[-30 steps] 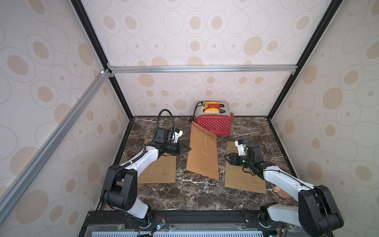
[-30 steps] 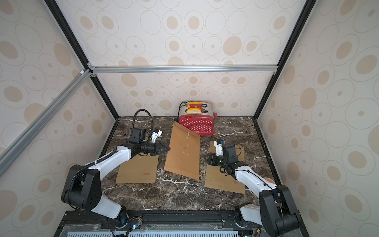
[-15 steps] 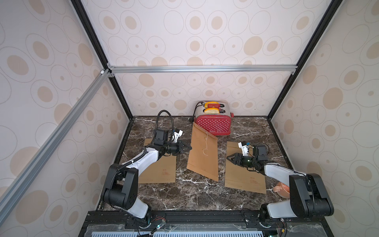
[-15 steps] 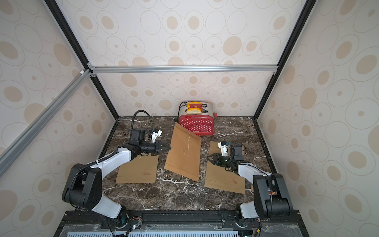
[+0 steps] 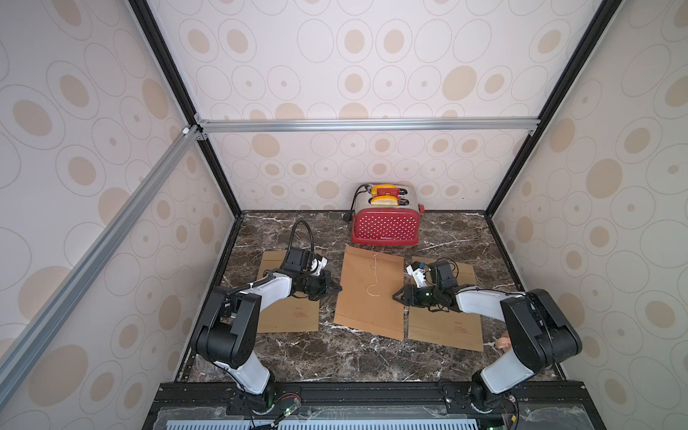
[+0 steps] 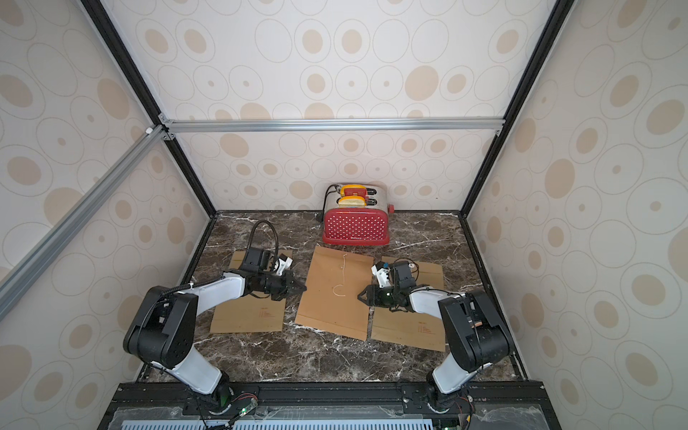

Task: Close the mouth of the file bag
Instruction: Pick up the file bag from the center of the board.

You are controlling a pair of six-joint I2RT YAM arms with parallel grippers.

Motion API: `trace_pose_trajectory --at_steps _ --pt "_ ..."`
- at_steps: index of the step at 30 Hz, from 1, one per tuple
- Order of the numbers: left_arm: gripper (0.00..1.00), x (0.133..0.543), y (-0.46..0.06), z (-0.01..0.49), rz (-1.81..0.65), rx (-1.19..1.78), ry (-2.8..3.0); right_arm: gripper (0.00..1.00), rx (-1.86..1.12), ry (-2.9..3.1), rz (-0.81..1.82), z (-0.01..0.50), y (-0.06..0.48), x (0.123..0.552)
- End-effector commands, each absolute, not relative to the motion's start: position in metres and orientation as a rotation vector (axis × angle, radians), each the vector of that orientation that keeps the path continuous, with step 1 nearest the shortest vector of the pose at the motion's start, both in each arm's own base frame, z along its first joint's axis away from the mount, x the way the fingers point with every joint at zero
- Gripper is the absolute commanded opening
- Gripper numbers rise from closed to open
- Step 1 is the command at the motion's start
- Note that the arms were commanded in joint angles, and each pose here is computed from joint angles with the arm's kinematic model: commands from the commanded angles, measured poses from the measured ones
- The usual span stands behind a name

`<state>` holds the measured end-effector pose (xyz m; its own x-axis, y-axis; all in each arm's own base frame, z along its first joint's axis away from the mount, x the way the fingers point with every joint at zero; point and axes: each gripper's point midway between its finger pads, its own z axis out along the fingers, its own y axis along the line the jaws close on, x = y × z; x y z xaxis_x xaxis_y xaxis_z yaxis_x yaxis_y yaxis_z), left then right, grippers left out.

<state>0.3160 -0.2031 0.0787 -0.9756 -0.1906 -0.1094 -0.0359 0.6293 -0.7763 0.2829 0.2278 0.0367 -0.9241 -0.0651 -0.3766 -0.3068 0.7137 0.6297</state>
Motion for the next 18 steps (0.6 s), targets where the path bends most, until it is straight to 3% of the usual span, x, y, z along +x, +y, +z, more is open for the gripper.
trace_pose_trajectory --at_steps 1,10,11,13,15,18 --pt "0.00 0.324 -0.195 0.092 -1.195 -0.208 2.574 0.48 -0.276 2.646 0.974 0.023 0.227 0.285" --pt "0.03 0.316 -0.183 0.045 -1.201 -0.356 2.623 0.45 -0.257 2.686 0.958 0.009 0.225 0.278" --pt "0.16 0.317 -0.182 0.042 -1.199 -0.372 2.616 0.45 -0.253 2.686 0.962 0.008 0.225 0.278" --pt "0.20 0.318 -0.178 0.038 -1.162 -0.390 2.617 0.44 -0.252 2.692 0.975 0.006 0.226 0.277" --pt "0.32 0.320 -0.175 0.041 -1.127 -0.376 2.610 0.44 -0.252 2.694 0.981 0.004 0.227 0.276" --pt "0.62 0.317 -0.162 0.040 -0.981 -0.333 2.662 0.44 -0.255 2.693 0.981 0.003 0.226 0.275"
